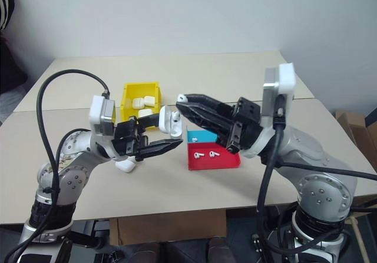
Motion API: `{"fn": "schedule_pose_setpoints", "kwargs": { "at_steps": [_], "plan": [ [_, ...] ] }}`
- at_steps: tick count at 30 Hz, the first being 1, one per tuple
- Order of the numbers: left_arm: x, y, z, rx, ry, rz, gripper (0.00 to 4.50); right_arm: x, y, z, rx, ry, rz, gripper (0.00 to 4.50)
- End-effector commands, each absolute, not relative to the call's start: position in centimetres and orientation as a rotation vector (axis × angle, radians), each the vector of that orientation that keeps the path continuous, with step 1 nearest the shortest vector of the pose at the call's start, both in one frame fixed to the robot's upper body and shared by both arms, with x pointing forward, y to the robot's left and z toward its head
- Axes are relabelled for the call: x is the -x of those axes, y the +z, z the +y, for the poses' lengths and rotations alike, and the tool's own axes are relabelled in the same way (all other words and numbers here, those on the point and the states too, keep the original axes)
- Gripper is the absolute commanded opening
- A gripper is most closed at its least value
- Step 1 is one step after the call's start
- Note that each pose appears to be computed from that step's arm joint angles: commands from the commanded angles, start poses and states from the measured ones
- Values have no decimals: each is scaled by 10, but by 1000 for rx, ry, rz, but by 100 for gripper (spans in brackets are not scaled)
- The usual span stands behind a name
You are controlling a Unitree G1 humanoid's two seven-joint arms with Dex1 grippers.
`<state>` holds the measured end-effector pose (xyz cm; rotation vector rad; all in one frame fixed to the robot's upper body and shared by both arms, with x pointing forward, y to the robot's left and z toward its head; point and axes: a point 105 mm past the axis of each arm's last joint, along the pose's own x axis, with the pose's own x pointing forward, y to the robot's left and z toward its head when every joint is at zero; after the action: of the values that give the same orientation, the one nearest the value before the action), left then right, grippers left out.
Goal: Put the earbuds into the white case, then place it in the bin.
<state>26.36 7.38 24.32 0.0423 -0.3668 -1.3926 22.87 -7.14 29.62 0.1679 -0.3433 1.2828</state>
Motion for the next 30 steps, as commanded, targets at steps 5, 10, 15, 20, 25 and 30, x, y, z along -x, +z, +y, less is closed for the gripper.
{"fn": "schedule_pose_setpoints", "kwargs": {
  "at_steps": [5, 10, 15, 20, 25, 30],
  "plan": [
    [-257, 255, 75, -70, -1386, -438, 277, -225, 297, -68, -187, 1294, -365, 78],
    [-258, 256, 75, -72, -1383, -445, 277, -225, 290, -65, -185, 1292, -340, 78],
    [-257, 255, 76, -74, -1387, -444, 277, -226, 284, -64, -179, 1282, -326, 78],
    [-257, 254, 76, -78, -1389, -445, 277, -227, 282, -64, -175, 1280, -323, 78],
    [-258, 254, 77, -81, -1386, -448, 277, -228, 280, -64, -167, 1279, -313, 78],
    [-258, 253, 77, -85, -1384, -448, 277, -228, 277, -64, -161, 1280, -307, 78]
  ]
}}
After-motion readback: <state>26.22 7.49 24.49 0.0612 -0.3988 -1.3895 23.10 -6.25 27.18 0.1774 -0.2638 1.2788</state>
